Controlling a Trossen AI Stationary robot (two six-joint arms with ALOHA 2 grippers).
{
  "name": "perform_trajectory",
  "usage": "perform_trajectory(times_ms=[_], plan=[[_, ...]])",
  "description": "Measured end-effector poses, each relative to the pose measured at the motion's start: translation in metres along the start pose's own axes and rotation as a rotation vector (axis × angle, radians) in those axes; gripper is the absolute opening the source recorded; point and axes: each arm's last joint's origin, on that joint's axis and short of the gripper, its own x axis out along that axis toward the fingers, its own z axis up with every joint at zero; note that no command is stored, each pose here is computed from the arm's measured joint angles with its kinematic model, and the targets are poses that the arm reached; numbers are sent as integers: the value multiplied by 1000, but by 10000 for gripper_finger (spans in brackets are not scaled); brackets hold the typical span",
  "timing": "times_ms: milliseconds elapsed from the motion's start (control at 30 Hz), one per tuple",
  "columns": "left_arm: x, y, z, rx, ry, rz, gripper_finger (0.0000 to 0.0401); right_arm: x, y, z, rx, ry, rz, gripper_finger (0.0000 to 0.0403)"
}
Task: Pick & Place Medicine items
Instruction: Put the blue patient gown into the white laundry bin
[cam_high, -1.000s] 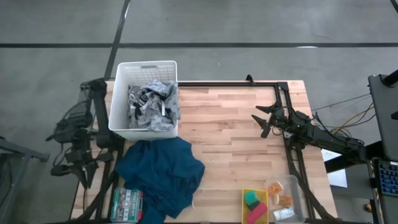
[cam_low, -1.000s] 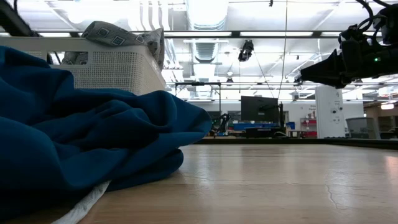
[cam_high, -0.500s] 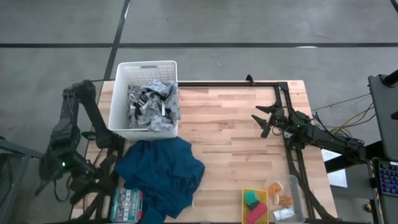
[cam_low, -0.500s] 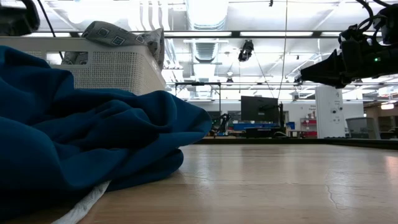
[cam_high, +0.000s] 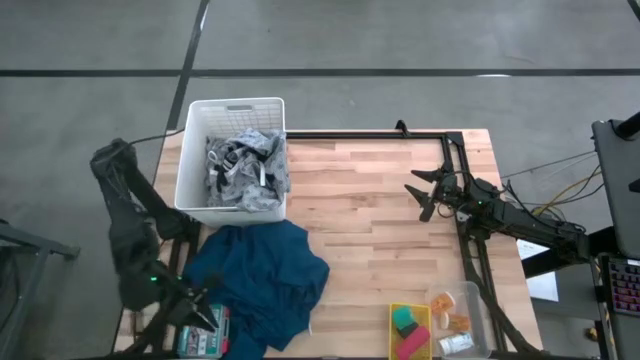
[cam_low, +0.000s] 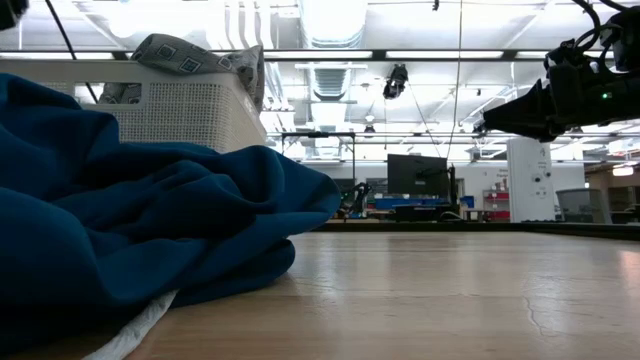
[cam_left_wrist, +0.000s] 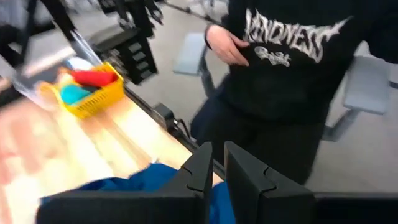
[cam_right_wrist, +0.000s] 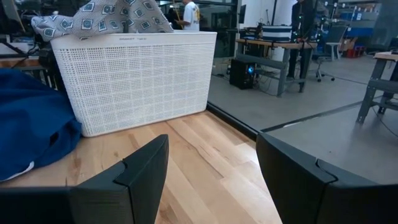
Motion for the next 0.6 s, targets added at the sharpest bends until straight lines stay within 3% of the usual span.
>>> perform_trajectory(times_ms=[167, 367, 600], plan=[[11, 20, 1, -77, 15, -90, 47, 0, 0, 0, 0, 0, 1, 238], [22, 62, 1, -140, 5, 113, 47, 0, 0, 0, 1, 0, 1, 238], [30, 94, -9, -322, 62, 140, 47, 0, 0, 0, -1, 0, 0, 238]])
